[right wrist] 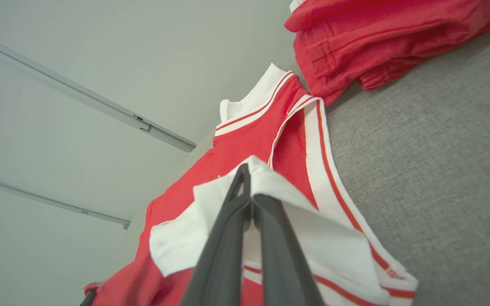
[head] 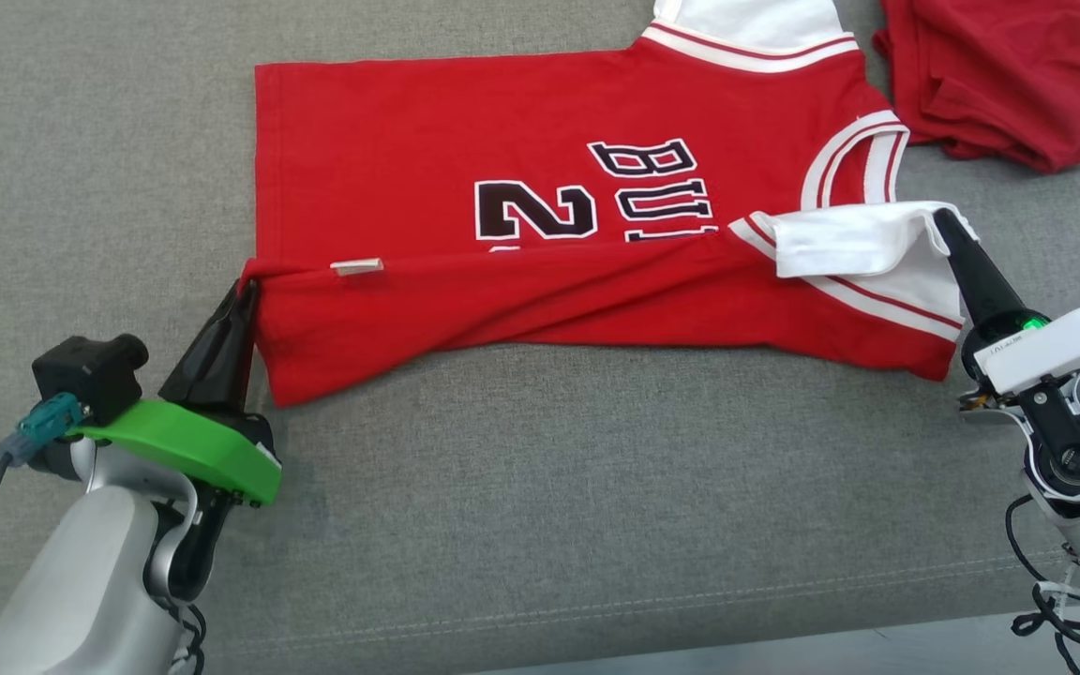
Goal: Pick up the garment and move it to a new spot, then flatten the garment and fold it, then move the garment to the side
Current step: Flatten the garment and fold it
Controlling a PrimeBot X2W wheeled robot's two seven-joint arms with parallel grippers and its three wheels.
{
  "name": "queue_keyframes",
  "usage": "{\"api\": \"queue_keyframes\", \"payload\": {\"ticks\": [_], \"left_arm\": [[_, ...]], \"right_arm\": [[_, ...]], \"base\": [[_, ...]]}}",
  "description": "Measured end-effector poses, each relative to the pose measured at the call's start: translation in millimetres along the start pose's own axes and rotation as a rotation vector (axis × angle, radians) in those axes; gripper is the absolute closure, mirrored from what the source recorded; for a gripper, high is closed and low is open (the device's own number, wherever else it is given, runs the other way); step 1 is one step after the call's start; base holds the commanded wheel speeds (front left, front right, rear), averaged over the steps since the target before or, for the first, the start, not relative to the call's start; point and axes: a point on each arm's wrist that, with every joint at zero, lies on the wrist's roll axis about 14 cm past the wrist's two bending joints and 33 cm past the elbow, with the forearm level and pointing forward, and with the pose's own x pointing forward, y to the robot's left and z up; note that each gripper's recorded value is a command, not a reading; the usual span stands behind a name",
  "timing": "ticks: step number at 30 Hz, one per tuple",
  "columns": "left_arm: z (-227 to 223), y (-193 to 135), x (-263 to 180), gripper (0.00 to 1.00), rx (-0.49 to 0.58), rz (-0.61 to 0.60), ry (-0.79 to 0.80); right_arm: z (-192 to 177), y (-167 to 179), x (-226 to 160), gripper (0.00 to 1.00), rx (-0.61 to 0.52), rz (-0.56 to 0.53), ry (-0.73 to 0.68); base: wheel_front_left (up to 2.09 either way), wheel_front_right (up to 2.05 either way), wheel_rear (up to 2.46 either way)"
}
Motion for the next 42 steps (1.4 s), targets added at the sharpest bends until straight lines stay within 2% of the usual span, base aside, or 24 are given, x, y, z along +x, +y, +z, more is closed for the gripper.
{"api": "queue_keyframes", "payload": {"ticks": [16,24,25,26,27,28,29,42], "left_arm": [[-19.6,3.0,29.4,1.0,0.021,-0.008,0.09],[-27.4,1.6,41.1,1.0,0.031,-0.017,0.122],[-28.7,2.4,41.5,1.0,0.032,-0.015,0.127],[-29.4,3.1,42.0,0.66,0.033,-0.014,0.129],[-29.6,3.6,42.8,0.29,0.035,-0.013,0.131],[-29.4,4.2,43.7,0.0,0.036,-0.011,0.131],[-28.7,4.4,44.8,0.0,0.037,-0.011,0.128],[-27.8,-2.7,49.6,0.0,0.036,-0.03,0.112]], "right_arm": [[-8.9,12.6,24.9,1.0,-0.041,0.033,0.03],[-7.2,-0.6,29.0,1.0,-0.052,-0.01,0.024],[-6.4,-1.4,29.6,0.89,-0.052,-0.013,0.02],[-6.1,-1.9,30.4,0.73,-0.051,-0.015,0.017],[-6.4,-2.4,31.1,0.61,-0.05,-0.018,0.016],[-6.9,-2.1,32.1,0.13,-0.048,-0.018,0.016],[-6.9,-1.3,33.4,0.0,-0.047,-0.017,0.014],[3.9,5.0,53.7,0.0,-0.041,-0.011,-0.039]], "base": [[0.0,0.0,0.0],[0.0,0.0,0.0],[0.0,0.0,0.0],[0.0,0.0,0.0],[0.0,0.0,0.0],[0.0,0.0,0.0],[0.0,0.0,0.0],[0.0,0.0,0.0]]}}
